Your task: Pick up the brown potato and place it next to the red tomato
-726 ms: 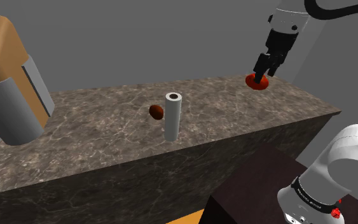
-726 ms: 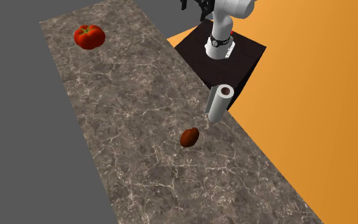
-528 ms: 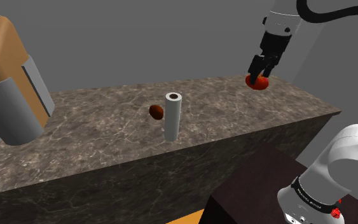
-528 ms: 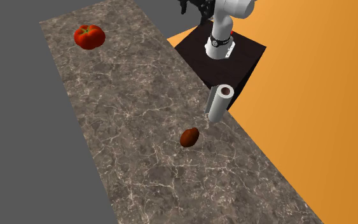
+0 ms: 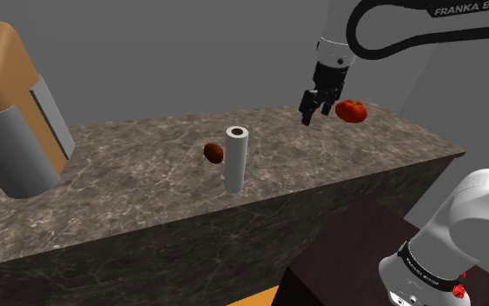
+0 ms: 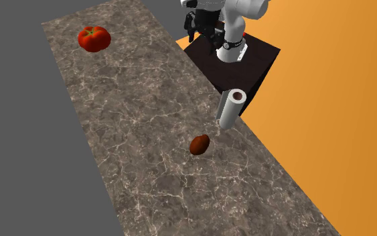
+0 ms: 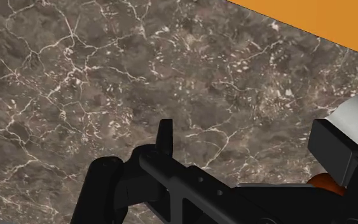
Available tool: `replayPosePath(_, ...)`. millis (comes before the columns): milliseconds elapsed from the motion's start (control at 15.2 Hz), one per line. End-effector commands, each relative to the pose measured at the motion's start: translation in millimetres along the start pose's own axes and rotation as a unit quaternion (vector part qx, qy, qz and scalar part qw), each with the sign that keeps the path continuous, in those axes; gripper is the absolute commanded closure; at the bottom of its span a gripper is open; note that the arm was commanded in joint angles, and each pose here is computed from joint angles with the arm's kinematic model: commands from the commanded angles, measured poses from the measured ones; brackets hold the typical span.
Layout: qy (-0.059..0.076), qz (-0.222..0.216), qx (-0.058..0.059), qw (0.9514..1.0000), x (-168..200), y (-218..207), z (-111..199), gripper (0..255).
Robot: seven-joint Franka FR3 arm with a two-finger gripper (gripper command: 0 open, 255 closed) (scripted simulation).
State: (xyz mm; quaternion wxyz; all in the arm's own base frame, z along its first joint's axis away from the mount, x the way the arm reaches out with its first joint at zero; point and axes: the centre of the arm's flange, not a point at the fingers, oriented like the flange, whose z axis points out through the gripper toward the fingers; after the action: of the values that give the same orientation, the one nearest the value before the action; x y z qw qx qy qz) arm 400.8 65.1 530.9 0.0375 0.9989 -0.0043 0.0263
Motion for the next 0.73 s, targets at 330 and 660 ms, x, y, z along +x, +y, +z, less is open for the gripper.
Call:
replayPosePath(330, 0.009, -0.015, 0.000, 0.9998, 62.7, -51.0, 42.6, 0)
replayPosePath(660, 0.015, -0.026, 0.000, 0.9995, 106.1, -88.4, 72.6, 0)
